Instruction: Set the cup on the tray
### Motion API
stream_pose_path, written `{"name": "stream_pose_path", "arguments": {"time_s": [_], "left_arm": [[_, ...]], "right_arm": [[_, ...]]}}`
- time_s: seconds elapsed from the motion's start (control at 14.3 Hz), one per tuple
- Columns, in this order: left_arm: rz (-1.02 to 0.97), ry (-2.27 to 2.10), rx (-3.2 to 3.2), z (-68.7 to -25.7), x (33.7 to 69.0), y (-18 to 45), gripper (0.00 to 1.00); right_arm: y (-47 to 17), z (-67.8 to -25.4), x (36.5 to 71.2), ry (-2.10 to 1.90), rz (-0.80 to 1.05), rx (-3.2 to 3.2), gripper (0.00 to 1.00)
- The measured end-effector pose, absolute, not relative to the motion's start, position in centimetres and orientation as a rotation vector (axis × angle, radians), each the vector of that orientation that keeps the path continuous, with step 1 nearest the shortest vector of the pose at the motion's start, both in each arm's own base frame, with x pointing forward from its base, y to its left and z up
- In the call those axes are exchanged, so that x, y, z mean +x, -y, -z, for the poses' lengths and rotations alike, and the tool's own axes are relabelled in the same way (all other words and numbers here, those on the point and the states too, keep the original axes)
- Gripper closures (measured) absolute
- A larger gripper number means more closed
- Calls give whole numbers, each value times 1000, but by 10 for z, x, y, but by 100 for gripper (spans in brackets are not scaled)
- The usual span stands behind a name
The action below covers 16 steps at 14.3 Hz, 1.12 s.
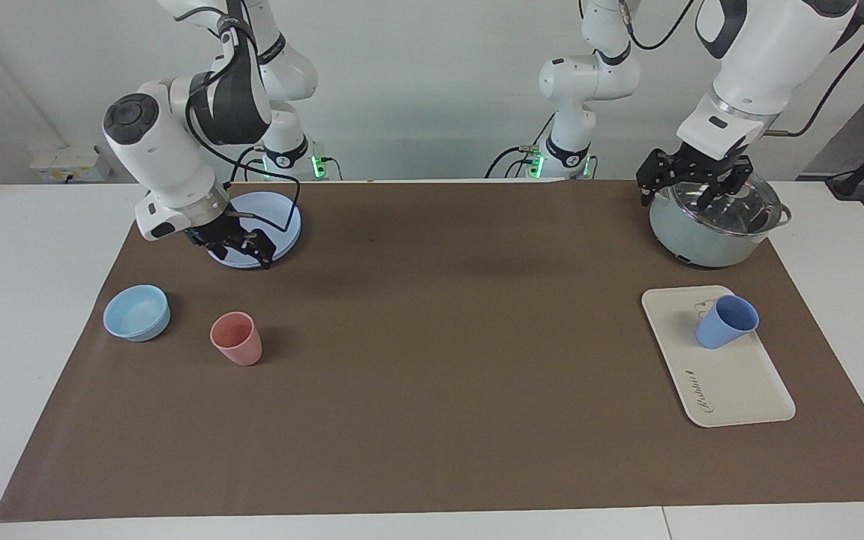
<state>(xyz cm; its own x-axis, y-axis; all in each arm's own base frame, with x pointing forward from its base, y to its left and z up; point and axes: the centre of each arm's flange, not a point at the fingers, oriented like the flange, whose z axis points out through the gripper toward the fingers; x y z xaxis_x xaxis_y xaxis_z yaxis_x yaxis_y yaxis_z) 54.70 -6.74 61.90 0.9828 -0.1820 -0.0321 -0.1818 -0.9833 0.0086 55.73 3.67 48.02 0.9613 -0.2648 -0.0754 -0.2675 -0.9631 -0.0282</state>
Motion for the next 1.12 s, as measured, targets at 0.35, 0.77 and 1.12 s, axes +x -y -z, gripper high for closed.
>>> {"name": "stream_pose_path", "arguments": {"time_s": [0.35,0.77,1.12], "left_arm": [[14,233,3104,-627,549,53,0],[44,234,3105,-624,543,53,0],[51,235,3108,-626,532,53,0]], "right_arm": [[-63,-563,560,-318,-33,-3116,0],[-78,-622,538,-217,-53,-3161,0],[-57,-620,530,-179,-56,-3165,0]]}}
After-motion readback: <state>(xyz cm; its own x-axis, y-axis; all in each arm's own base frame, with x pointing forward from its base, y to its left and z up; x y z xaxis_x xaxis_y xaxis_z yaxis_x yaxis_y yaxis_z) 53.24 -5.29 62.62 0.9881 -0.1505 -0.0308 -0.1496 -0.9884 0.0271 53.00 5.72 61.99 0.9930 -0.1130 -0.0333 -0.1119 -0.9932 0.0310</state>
